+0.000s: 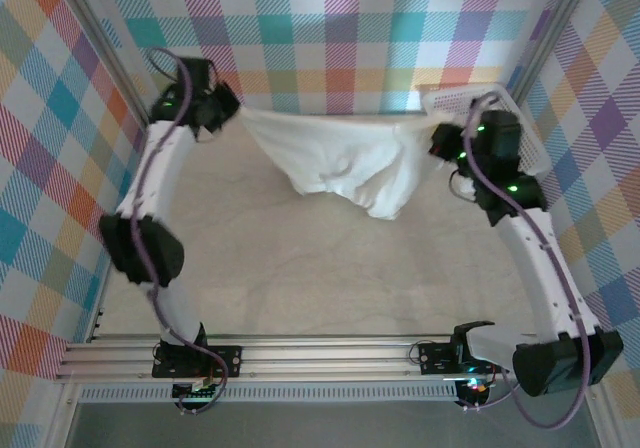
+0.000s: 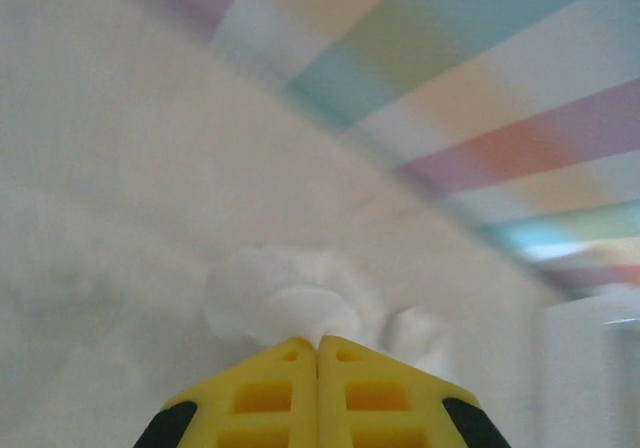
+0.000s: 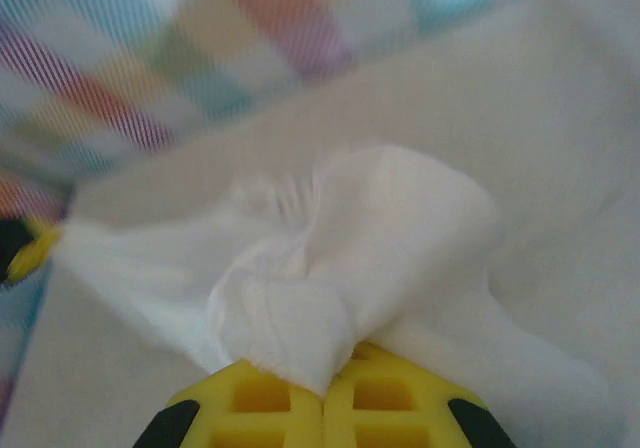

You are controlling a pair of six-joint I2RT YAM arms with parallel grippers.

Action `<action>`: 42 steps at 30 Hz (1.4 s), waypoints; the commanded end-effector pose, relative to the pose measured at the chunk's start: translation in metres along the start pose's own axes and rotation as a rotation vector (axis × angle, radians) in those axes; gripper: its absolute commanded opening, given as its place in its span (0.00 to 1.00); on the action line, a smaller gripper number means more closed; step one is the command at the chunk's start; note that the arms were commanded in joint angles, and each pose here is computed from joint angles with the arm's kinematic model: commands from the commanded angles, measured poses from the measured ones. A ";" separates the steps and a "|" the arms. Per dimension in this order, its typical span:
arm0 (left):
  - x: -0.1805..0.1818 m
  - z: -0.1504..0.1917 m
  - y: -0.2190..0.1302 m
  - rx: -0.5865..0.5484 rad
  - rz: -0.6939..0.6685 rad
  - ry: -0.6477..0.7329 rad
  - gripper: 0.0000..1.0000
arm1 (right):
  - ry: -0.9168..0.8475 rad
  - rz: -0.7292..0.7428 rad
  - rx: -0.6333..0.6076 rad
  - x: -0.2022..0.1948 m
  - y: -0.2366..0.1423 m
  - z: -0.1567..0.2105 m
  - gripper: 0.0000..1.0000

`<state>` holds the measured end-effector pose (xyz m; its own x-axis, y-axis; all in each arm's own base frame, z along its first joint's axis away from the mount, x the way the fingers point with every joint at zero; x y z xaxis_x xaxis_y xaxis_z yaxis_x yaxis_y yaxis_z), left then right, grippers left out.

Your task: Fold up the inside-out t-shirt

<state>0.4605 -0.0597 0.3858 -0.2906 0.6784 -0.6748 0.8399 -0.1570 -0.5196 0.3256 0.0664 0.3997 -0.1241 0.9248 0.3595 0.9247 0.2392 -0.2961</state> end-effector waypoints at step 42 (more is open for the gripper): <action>0.042 0.218 -0.190 0.349 0.556 0.654 0.97 | 0.263 0.357 0.052 -0.096 -0.063 0.168 0.65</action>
<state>0.1733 -0.1626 0.3214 0.4597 0.6576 -0.5969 0.4386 -0.7525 -0.4912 0.1997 0.0080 0.2224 0.3560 0.8301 0.4291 0.8335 -0.0745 -0.5474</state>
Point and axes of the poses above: each hand's point on the last joint's axis, 136 mm out from that joint toward the fingers, its own y axis out along the fingers, its own x axis along the line the jaws close on, z = x × y, the point moved 5 cm from there along -y, back along the fingers, and after that the axes turned 9 degrees about -y, right-handed, at the moved point
